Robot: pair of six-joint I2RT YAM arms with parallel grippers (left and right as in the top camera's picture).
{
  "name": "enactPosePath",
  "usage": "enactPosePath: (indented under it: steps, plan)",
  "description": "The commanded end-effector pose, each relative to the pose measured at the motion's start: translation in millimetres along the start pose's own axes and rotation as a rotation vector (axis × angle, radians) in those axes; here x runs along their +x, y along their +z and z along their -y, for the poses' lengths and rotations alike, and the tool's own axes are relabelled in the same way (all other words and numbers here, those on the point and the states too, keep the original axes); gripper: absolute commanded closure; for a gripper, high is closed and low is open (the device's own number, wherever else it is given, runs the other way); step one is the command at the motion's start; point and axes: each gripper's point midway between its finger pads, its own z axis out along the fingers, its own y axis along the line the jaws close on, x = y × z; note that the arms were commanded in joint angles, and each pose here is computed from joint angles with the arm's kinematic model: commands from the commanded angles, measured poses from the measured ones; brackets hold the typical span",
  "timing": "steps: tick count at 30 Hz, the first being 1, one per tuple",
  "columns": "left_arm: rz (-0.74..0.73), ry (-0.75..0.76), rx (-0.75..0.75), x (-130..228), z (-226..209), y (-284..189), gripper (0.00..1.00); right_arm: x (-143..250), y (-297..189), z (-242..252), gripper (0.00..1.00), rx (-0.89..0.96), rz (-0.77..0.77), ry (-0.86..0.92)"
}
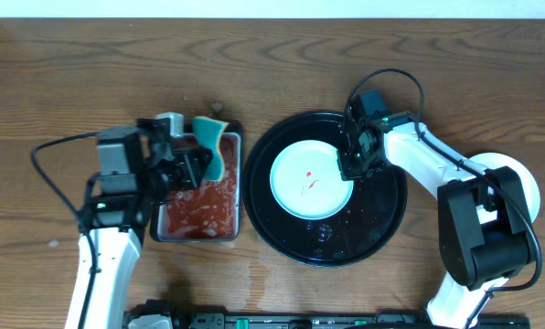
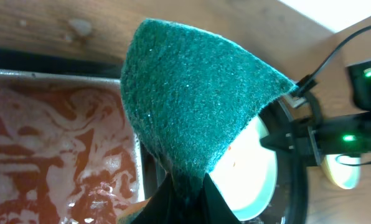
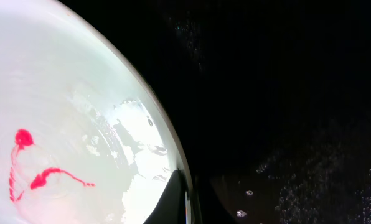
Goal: Clean dirty plates on tray and stack at the side
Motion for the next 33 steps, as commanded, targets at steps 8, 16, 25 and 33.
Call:
enactPosePath:
  steps: [8, 16, 25, 33]
  plan:
    - [0.058, 0.066, 0.311, -13, 28, -35, 0.93, 9, 10, 30, 0.99, 0.154, -0.024, -0.016]
    - [0.06, 0.063, 0.308, -14, 27, -35, 0.93, 10, 10, 30, 0.99, 0.154, -0.028, -0.016]
    - [0.06, 0.063, 0.308, -14, 27, -35, 0.93, 10, 10, 30, 0.99, 0.154, -0.028, -0.016]
    - [0.061, 0.064, 0.308, -14, 27, -35, 0.93, 10, 10, 30, 0.99, 0.154, -0.028, -0.016]
